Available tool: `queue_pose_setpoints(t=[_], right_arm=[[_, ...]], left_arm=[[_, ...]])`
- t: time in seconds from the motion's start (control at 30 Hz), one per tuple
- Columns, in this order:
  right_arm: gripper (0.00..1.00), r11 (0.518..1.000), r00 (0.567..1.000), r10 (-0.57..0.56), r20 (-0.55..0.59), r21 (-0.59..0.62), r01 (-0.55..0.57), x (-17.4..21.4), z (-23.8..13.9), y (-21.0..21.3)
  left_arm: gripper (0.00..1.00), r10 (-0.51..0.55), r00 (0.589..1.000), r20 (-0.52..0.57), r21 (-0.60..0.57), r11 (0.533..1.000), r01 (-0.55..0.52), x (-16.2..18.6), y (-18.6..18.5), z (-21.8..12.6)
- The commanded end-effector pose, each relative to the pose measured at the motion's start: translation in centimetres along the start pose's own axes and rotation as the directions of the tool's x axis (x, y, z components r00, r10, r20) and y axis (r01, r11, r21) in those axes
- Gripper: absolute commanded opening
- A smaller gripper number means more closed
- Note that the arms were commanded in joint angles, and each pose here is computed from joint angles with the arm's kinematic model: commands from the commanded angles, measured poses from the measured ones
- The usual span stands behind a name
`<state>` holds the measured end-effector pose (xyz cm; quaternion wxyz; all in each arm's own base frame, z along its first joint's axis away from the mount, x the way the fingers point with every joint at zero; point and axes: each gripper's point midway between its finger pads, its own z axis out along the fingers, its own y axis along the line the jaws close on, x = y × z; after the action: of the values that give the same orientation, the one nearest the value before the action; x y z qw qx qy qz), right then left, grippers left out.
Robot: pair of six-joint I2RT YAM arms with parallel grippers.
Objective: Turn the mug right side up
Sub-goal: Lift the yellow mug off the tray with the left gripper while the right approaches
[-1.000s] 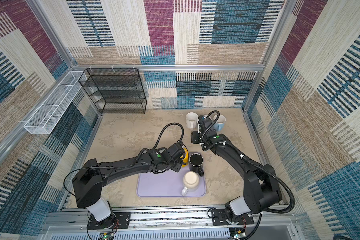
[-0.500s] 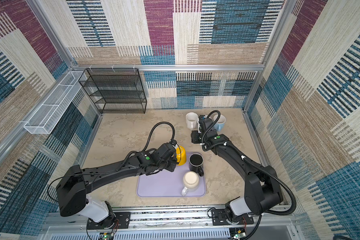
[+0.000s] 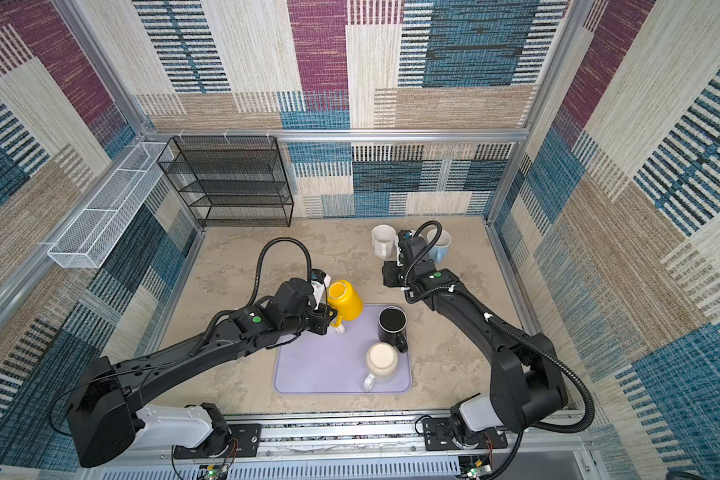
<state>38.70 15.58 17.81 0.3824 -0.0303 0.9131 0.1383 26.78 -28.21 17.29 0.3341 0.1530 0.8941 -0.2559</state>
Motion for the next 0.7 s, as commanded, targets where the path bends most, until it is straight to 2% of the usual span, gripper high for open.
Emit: queue_pose_setpoints(t=[0.0,0.17,0.33,0.5,0.67], right_arm=[[0.59,1.000,1.000,0.013,0.027,-0.011,-0.012,-0.6,-0.1,0.2],[0.59,0.999,0.999,0.015,0.033,-0.033,-0.014,-0.7,-0.1,0.6],[0.59,0.994,0.999,0.028,0.035,-0.105,-0.024,-0.4,0.0,1.7],[0.59,0.969,0.998,0.020,0.052,-0.249,-0.007,0.2,-0.3,3.9],[0.58,0.933,0.996,0.032,0.084,-0.360,0.000,0.0,-1.3,5.6]], left_arm=[[0.00,-0.044,0.993,0.111,0.116,0.993,0.031,-3.0,-1.5,-1.3],[0.00,-0.082,0.984,0.160,0.178,0.983,0.053,-4.3,-1.2,-3.0],[0.00,-0.118,0.969,0.219,0.259,0.964,0.059,-6.2,-1.5,-4.9],[0.00,-0.206,0.935,0.288,0.405,0.911,0.076,-8.8,-1.7,-7.2],[0.00,-0.250,0.904,0.347,0.469,0.881,0.064,-10.7,-1.0,-9.1]])
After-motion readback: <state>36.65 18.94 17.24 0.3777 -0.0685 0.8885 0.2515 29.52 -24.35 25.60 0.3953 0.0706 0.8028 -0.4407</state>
